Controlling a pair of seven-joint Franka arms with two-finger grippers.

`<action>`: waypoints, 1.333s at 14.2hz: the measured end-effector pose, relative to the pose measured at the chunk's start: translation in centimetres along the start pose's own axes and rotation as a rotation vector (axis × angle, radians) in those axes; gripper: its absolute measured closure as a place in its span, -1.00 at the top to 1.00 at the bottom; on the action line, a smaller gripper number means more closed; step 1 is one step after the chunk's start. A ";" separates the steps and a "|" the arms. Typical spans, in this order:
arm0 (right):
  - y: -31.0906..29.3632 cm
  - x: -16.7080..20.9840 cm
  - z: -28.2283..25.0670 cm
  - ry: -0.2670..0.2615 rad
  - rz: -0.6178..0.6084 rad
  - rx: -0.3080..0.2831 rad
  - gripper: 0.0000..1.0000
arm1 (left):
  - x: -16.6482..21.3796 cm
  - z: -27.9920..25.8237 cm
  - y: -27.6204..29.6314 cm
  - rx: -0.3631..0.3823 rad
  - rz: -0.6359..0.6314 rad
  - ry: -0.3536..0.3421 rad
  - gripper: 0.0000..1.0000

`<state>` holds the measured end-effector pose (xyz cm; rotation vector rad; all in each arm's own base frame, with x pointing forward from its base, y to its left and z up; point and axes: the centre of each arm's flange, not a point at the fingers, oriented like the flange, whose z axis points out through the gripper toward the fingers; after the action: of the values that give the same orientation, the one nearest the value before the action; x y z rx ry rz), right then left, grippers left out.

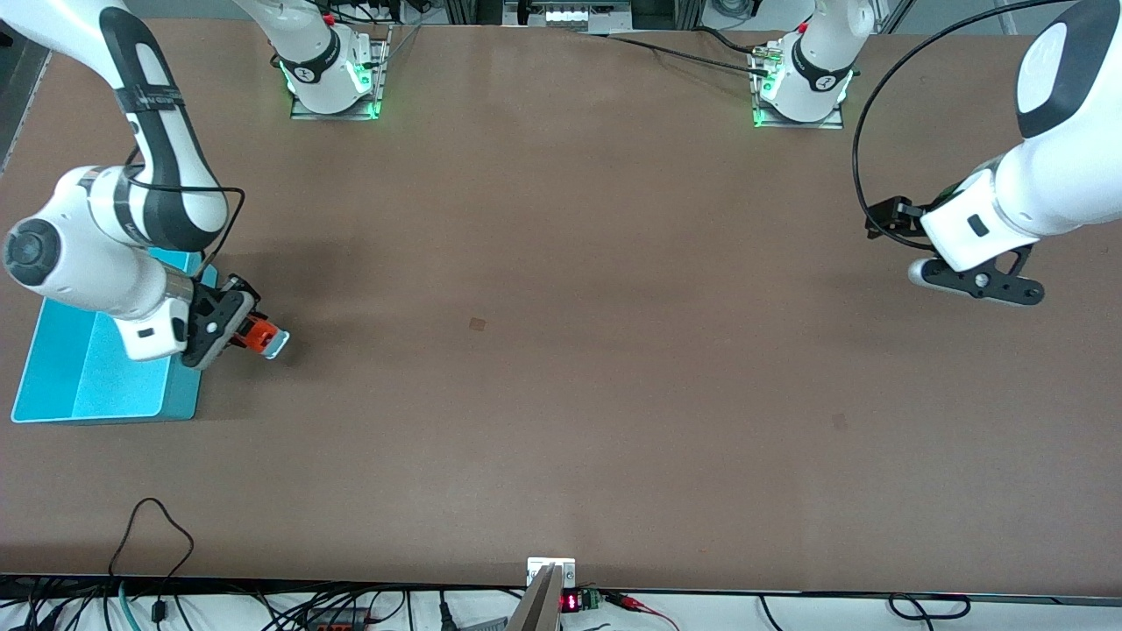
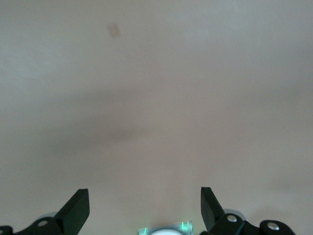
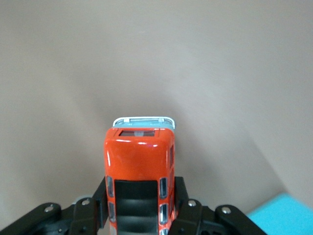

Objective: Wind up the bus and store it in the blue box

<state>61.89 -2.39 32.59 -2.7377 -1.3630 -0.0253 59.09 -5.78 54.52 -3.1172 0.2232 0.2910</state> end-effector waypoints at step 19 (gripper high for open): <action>11.8 -21.9 8.2 -0.117 0.953 -0.068 0.07 | -5.0 -2.3 -0.5 0.037 -0.062 0.161 1.00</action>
<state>57.90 -26.17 22.47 -3.1646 0.0423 0.1504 54.75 -4.58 57.66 -3.1046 0.1300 0.0345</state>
